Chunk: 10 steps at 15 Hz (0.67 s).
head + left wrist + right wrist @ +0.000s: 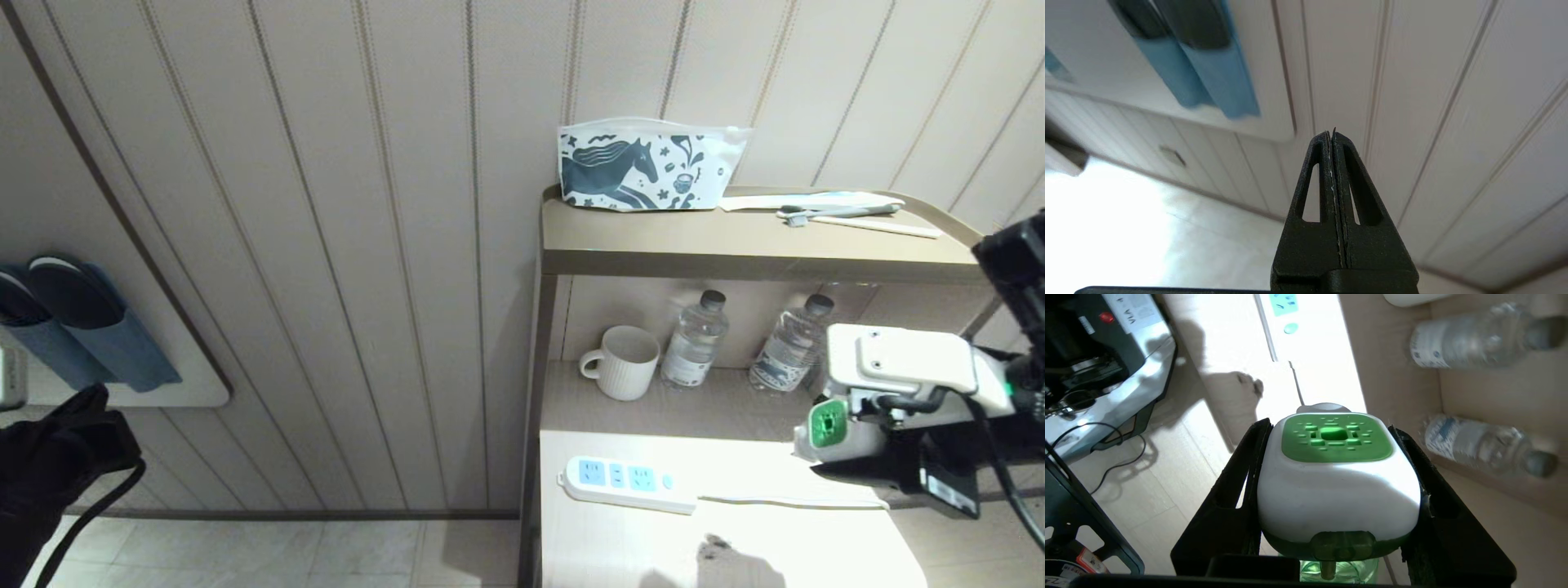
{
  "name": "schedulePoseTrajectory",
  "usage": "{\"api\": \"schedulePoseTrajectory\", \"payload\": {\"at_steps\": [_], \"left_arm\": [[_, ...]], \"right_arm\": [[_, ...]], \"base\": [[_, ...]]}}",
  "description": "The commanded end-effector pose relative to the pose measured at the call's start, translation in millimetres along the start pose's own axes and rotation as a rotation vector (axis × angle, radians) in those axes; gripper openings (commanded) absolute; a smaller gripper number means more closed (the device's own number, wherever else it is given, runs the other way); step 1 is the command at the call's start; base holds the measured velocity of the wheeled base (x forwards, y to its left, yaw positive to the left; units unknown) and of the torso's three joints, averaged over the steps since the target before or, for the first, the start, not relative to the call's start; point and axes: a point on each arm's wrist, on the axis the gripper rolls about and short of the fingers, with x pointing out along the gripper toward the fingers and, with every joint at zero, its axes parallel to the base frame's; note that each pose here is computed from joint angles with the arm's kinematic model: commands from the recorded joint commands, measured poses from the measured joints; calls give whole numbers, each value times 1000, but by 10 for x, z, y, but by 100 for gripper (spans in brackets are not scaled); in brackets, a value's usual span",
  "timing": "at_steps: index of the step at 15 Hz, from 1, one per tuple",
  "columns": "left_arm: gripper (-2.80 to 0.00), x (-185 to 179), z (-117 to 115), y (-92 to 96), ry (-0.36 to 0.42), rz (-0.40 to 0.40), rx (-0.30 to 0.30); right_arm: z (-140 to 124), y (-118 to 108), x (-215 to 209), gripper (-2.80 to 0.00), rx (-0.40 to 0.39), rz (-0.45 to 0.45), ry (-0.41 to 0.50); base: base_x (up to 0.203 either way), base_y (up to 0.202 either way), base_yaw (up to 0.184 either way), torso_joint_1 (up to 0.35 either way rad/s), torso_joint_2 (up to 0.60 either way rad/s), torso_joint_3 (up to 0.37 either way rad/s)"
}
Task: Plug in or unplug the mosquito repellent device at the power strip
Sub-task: Place the mosquito repellent liquid on the table
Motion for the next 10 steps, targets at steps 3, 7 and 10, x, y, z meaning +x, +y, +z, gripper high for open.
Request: {"api": "schedulePoseTrajectory", "payload": {"at_steps": [3, 7, 10], "left_arm": [[-280, -566, 618, 227, -124, 17, -34], [-280, -1308, 803, 409, -59, -40, -55], [-280, -1707, 462, 503, -104, -35, -79]], "right_arm": [[-118, 94, -366, -280, 24, -87, -21], [-188, 221, -468, -280, 27, -92, -23], [-252, 253, -541, -280, 51, -124, -15]], "base": [[0, 0, 0, 0, 0, 0], [0, 0, 0, 0, 0, 0], [0, 0, 0, 0, 0, 0]]}}
